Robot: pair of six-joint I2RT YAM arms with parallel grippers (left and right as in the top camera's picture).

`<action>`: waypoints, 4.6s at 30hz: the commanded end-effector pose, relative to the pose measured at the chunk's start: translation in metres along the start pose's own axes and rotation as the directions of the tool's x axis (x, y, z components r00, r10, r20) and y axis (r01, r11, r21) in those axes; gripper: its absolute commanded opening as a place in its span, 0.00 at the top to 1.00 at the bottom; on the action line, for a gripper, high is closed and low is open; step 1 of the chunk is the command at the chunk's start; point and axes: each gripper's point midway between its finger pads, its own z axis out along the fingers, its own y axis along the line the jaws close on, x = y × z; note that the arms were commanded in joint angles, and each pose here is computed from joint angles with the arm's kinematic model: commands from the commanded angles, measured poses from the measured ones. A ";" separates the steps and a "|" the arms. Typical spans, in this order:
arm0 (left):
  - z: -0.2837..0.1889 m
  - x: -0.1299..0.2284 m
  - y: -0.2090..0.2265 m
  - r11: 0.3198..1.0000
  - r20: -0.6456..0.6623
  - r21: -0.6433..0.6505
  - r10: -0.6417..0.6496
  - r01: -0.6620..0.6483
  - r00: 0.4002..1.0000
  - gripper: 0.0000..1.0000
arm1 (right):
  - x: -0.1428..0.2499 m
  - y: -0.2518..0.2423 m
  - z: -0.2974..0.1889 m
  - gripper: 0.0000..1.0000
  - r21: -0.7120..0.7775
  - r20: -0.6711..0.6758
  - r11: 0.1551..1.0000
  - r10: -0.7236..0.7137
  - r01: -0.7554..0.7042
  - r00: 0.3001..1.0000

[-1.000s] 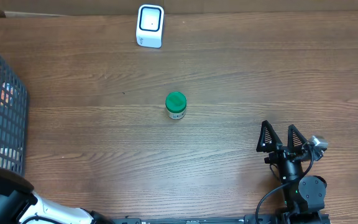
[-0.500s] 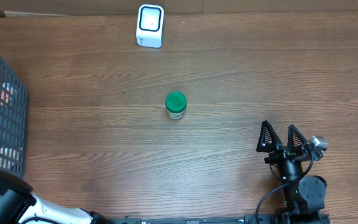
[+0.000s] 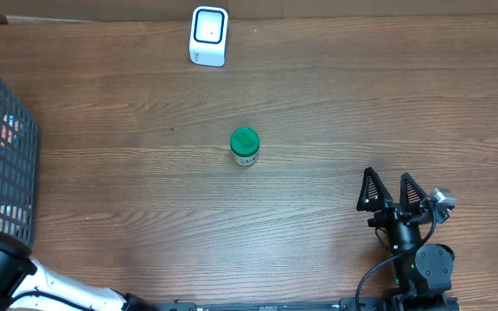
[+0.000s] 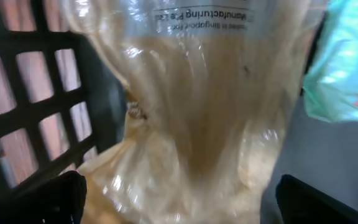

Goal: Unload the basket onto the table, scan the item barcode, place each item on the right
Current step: 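Grasp the crumpled plastic bag in the basket and place it on the table, then return the left gripper to the basket and grasp the mint-green tissue pack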

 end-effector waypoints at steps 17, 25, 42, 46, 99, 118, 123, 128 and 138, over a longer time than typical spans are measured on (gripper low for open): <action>0.062 0.010 -0.014 0.994 -0.114 -0.039 0.093 -0.098 0.989 0.74 | 0.001 -0.002 0.000 0.00 0.004 0.004 1.000 -0.011 0.011 1.000; -0.011 -0.011 -0.051 0.977 -0.072 0.173 0.141 -0.127 0.987 0.94 | 0.001 -0.002 0.000 0.00 0.004 0.004 1.000 -0.011 0.011 1.000; -0.363 0.057 -0.077 0.608 0.627 0.547 0.159 -0.576 0.763 0.94 | 0.001 -0.002 0.000 0.00 0.004 0.004 1.000 -0.011 0.011 1.000; -0.417 0.109 -0.059 0.492 0.737 0.522 0.150 -0.696 0.659 0.93 | 0.001 -0.002 0.000 0.00 0.004 0.004 1.000 -0.011 0.011 1.000; -0.244 0.012 -0.049 0.867 0.363 0.393 0.160 -0.307 0.918 0.02 | 0.001 -0.002 0.000 0.00 0.004 0.004 1.000 -0.011 0.011 1.000; -0.039 -0.002 -0.082 0.856 0.225 0.163 0.452 -0.491 0.863 0.04 | 0.001 -0.002 0.000 0.00 0.004 0.004 1.000 -0.011 0.011 1.000; -0.021 -0.008 -0.092 0.803 0.285 0.148 0.524 -0.577 0.803 0.05 | 0.001 -0.002 0.000 0.00 0.004 0.004 1.000 -0.011 0.011 1.000; 0.001 -0.009 -0.098 0.782 0.321 0.139 0.544 -0.607 0.775 0.09 | 0.001 -0.002 0.000 0.00 0.004 0.004 1.000 -0.011 0.011 1.000; 0.028 -0.015 -0.105 0.688 0.402 0.065 0.645 -0.722 0.650 0.12 | 0.001 -0.002 0.000 0.00 0.004 0.004 1.000 -0.011 0.011 1.000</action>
